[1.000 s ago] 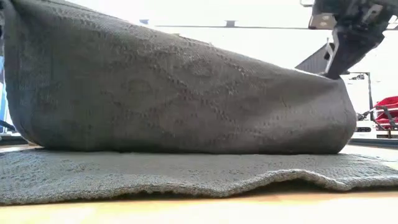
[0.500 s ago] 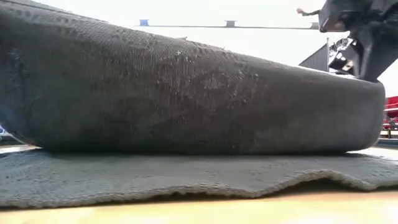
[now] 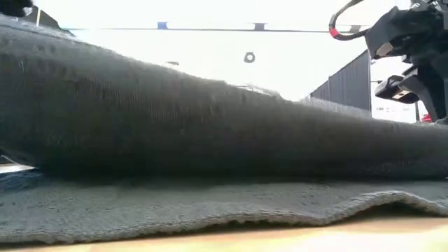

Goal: Fold towel
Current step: Fold the gray towel

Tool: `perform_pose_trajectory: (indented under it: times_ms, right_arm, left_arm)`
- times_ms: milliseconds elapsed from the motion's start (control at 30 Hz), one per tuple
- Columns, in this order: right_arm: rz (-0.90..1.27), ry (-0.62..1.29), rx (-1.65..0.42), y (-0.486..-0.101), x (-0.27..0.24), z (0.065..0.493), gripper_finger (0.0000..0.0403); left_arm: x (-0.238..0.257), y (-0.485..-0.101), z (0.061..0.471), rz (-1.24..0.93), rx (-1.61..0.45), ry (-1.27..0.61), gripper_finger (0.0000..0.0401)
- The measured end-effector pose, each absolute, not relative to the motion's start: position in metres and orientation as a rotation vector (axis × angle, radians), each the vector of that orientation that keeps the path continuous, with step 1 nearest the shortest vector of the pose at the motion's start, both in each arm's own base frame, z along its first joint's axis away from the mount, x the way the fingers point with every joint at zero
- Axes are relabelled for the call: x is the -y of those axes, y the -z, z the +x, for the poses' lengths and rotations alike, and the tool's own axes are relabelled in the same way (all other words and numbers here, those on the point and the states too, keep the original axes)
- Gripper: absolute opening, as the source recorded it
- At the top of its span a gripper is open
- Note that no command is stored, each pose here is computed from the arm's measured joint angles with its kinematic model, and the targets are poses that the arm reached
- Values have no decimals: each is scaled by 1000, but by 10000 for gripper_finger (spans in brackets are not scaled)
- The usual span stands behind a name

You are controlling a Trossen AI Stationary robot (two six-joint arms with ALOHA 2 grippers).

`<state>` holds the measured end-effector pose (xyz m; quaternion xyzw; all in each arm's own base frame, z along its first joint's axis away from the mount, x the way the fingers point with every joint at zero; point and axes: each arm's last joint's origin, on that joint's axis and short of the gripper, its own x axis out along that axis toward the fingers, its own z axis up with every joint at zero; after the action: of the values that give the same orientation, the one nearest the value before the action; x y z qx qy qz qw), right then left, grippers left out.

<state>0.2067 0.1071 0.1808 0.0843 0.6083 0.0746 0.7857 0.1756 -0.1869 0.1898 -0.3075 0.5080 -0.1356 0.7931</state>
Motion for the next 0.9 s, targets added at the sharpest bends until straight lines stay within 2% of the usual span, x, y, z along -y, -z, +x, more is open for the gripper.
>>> perform_pose_trajectory:
  times_ms: [200, 367, 600, 800, 900]
  right_arm:
    - [157, -140, -1339, -192, -107, 208, 147]
    - [143, -111, -1323, -207, -108, 212, 193]
    - [180, -106, -1235, -217, -112, 221, 203]
    - [281, 67, -1066, -196, -106, 227, 201]
    - [307, 166, -961, -184, -97, 229, 183]
  left_arm:
    - [188, -189, 174, -734, -1183, 330, 86]
    - [186, -191, 177, -752, -1194, 341, 124]
    - [181, -191, 183, -687, -1062, 235, 133]
    - [169, -182, 186, -625, -882, -6, 133]
    - [157, -169, 185, -635, -837, -122, 131]
